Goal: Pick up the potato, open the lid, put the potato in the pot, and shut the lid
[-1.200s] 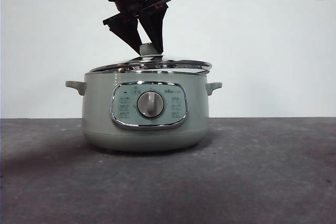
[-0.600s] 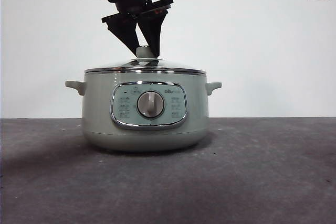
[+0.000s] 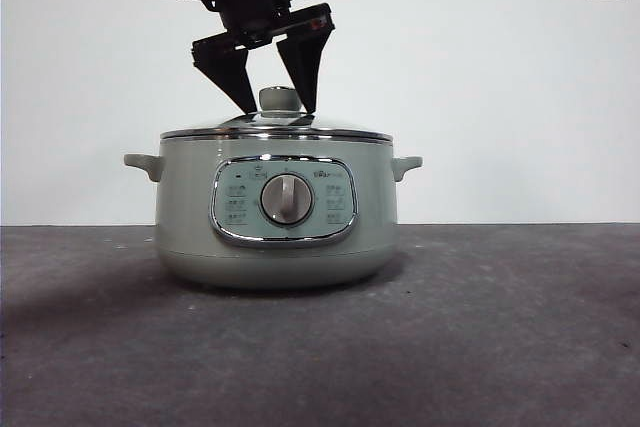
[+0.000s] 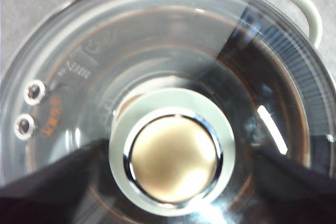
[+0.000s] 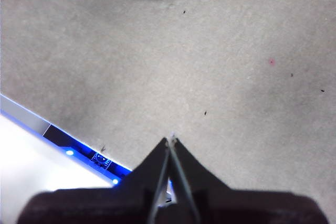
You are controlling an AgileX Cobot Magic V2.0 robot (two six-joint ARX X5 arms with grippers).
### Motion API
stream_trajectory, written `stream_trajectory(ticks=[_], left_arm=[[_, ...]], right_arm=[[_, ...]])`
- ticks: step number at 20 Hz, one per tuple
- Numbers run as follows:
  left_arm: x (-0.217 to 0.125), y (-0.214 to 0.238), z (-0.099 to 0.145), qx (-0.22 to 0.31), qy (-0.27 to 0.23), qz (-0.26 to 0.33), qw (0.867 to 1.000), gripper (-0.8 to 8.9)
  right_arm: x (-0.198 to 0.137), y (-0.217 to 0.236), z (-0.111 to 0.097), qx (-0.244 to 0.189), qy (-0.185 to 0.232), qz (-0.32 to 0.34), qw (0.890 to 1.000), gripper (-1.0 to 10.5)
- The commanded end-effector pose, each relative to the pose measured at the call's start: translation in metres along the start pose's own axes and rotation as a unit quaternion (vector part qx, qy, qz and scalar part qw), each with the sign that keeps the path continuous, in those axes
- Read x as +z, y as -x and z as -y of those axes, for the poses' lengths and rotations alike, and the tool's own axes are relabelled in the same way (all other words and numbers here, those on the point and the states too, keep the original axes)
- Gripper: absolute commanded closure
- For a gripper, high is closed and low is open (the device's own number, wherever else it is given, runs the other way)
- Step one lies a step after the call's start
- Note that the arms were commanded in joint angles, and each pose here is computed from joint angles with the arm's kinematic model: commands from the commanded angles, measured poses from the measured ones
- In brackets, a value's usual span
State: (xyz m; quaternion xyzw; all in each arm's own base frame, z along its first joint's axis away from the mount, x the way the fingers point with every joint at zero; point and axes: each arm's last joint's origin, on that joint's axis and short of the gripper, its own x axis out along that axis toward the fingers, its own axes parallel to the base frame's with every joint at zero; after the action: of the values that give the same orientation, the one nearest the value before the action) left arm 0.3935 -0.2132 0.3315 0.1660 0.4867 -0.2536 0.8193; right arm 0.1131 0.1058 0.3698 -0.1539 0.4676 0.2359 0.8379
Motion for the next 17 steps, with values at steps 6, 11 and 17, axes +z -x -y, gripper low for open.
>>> stream_trajectory(ticks=[6,11,17], left_arm=[[-0.011,0.069,0.005,0.005,0.001,0.040,0.999,1.90],[-0.033,0.151,0.013,-0.009,0.003,0.114,0.993,8.14],[-0.069,0.234,0.021,-0.013,0.014,0.209,0.978,8.17]], right_arm=[[-0.001,-0.002,0.000,0.003,0.004,-0.002,1.000,9.6],[0.000,-0.002,-0.001,0.003,0.003,0.000,1.000,9.6],[0.000,-0.002,0.000,0.000,0.003,0.001,1.000,9.6]])
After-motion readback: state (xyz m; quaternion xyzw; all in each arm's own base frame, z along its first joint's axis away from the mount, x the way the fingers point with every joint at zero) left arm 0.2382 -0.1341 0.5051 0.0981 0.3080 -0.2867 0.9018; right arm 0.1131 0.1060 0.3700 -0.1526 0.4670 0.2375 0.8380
